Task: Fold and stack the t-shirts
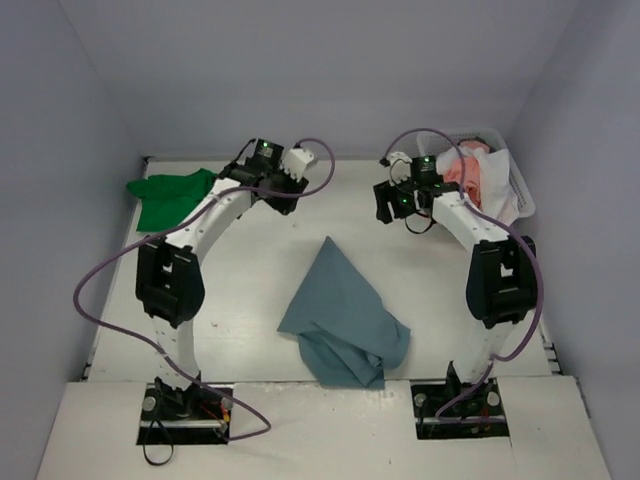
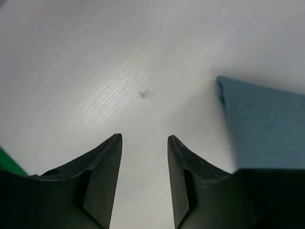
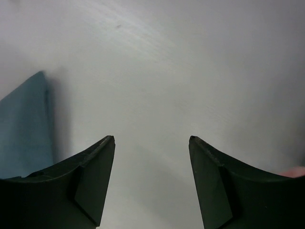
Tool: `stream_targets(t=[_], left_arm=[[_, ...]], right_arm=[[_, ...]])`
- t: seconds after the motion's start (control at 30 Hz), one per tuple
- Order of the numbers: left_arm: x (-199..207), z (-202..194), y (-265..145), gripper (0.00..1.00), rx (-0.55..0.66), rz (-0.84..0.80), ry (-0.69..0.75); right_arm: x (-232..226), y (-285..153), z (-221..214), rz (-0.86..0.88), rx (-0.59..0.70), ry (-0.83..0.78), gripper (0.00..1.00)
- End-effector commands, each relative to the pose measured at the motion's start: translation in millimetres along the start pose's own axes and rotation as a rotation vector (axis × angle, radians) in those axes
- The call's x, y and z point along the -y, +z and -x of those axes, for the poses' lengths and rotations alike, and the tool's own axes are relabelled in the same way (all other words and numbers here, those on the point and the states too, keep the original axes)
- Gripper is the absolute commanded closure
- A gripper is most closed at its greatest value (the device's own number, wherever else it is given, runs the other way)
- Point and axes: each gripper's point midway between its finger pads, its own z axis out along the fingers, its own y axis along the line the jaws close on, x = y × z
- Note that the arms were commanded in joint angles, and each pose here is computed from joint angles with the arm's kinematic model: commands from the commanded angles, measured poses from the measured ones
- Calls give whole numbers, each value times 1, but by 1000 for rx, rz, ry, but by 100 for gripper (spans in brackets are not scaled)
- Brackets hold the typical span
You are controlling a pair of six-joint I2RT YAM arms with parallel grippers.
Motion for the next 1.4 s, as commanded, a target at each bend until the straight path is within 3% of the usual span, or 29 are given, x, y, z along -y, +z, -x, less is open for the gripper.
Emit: stream_targets(t=[0.0, 0.2, 0.27, 0.33, 0.47, 0.8, 1.37], left_arm=[[13, 72, -76, 62, 239, 6, 40], [34, 76, -146, 62, 338, -17, 53], [33, 69, -155, 62, 338, -2, 49], [30, 68, -173, 62, 368, 38, 53], [23, 56, -187, 62, 388, 93, 62], [-12, 36, -218, 62, 390, 201, 13], [-16, 31, -218, 62, 376, 175, -9]], right_arm=[[-80, -28, 15, 196, 11, -263, 40], [-176, -75, -13, 363, -10, -582, 42], [-191, -87, -26, 343, -18, -643, 46], [-221, -100, -42, 370, -18, -726, 56], [-239, -110, -88, 338, -91, -835, 55], [-228, -114, -195, 337, -309, -974, 44], [-251, -122, -199, 401, -292, -1021, 38]])
